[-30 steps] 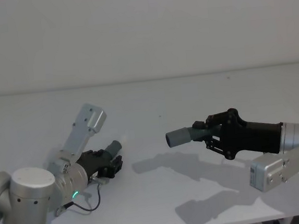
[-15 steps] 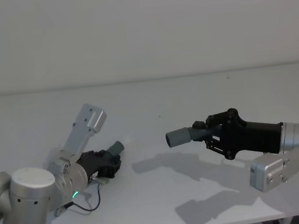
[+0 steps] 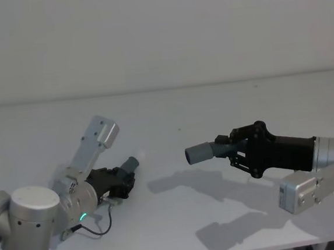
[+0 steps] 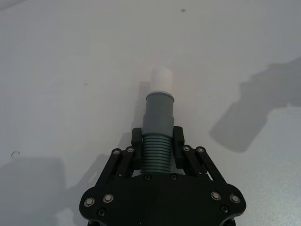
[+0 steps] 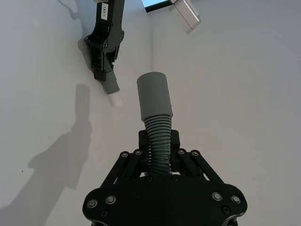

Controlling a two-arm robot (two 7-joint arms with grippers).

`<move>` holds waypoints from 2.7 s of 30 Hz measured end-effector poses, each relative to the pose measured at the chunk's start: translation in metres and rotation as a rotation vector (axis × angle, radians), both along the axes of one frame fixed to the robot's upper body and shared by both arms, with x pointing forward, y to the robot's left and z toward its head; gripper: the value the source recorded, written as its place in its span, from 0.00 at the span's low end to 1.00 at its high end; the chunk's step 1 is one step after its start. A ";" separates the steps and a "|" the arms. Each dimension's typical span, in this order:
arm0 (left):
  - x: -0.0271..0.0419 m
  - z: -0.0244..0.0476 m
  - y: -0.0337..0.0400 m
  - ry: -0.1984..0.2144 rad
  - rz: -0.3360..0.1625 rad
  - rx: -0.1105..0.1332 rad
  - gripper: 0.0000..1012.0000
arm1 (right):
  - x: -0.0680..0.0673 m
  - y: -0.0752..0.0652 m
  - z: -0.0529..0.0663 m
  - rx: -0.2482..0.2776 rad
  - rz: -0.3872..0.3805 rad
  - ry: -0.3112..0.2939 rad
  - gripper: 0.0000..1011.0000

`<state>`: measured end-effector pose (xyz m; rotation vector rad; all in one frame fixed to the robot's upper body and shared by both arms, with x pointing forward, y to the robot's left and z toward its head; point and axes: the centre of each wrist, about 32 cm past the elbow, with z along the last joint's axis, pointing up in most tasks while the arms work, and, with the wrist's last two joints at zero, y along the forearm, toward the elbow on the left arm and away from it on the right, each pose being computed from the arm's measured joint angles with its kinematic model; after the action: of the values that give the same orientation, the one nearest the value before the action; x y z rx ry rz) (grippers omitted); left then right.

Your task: Use both hands to pick up one end of the pipe from the table, align the ends, and insert them.

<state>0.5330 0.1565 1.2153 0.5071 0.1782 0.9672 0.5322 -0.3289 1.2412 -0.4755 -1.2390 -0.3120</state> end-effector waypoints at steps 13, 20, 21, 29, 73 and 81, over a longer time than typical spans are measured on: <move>0.0128 0.0015 0.0096 -0.046 -0.139 -0.022 0.34 | 0.000 0.000 0.000 0.000 0.000 0.000 0.21; 0.0249 0.0113 0.0176 -0.107 -0.243 -0.042 0.34 | 0.000 0.000 0.000 0.000 0.000 0.000 0.21; 0.0267 0.0134 0.0191 -0.117 -0.253 -0.042 0.34 | 0.000 0.000 0.000 0.000 0.000 0.000 0.21; 0.0439 0.0355 0.0337 -0.214 -0.385 -0.046 0.34 | 0.000 0.000 0.000 0.000 0.000 0.000 0.21; 0.0498 0.0888 0.0917 -0.188 -0.775 -0.002 0.34 | 0.000 0.000 0.000 0.000 0.000 0.000 0.21; 0.0428 0.0851 0.0870 -0.175 -0.780 -0.020 0.34 | 0.000 0.000 0.000 0.000 0.000 0.000 0.21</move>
<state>0.5758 0.2436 1.3004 0.4176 -0.1651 0.2427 0.5322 -0.3289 1.2412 -0.4754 -1.2390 -0.3121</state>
